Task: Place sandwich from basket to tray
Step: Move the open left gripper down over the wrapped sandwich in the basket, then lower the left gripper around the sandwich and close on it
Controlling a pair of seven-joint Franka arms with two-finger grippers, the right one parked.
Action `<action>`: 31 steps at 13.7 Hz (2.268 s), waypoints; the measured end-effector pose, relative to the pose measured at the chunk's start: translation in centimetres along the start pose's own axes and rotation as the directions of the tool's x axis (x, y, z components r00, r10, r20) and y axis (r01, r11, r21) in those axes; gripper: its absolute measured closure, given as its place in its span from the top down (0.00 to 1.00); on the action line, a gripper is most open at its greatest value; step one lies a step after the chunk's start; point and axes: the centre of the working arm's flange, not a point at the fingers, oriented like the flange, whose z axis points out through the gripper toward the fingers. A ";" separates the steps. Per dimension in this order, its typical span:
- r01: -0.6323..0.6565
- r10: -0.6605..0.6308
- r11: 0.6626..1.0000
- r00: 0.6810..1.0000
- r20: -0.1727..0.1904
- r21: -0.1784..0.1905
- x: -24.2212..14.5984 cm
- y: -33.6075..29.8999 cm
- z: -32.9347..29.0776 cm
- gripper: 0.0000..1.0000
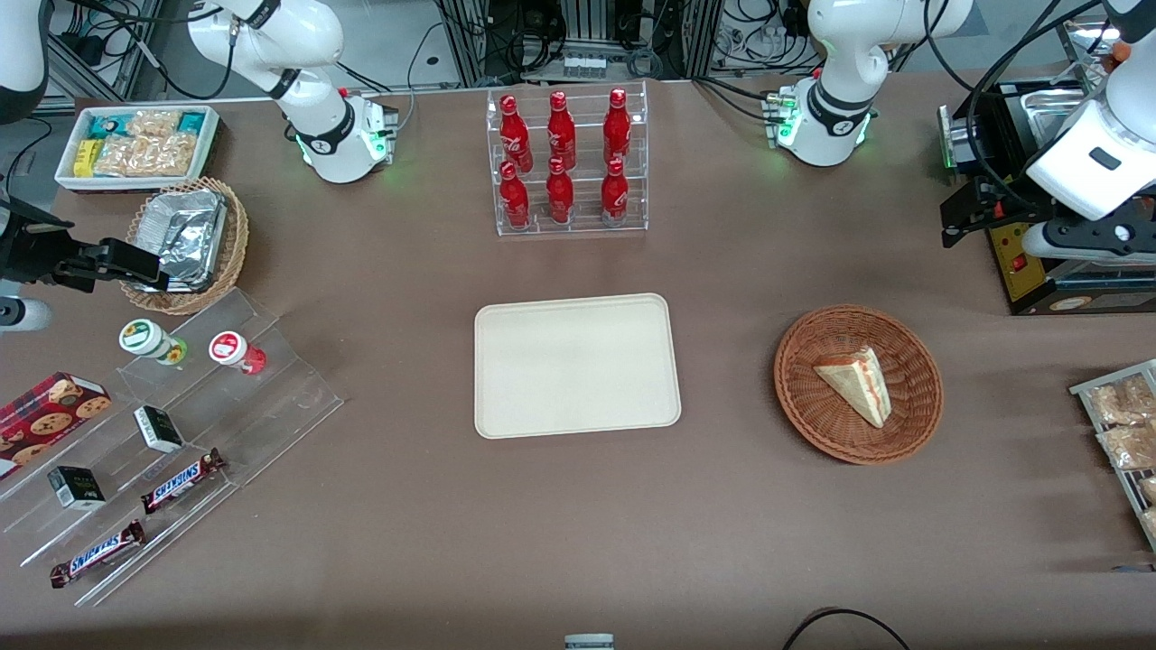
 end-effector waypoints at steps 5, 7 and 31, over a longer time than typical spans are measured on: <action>0.026 -0.026 1.000 1.000 0.007 0.001 0.1 -1.2 0.3 1.00; 0.027 -0.027 1.000 0.999 0.023 0.001 0.6 -1.2 2.2 1.00; 0.606 -0.608 0.794 0.794 -0.023 -0.057 3.4 -0.9 35.9 1.00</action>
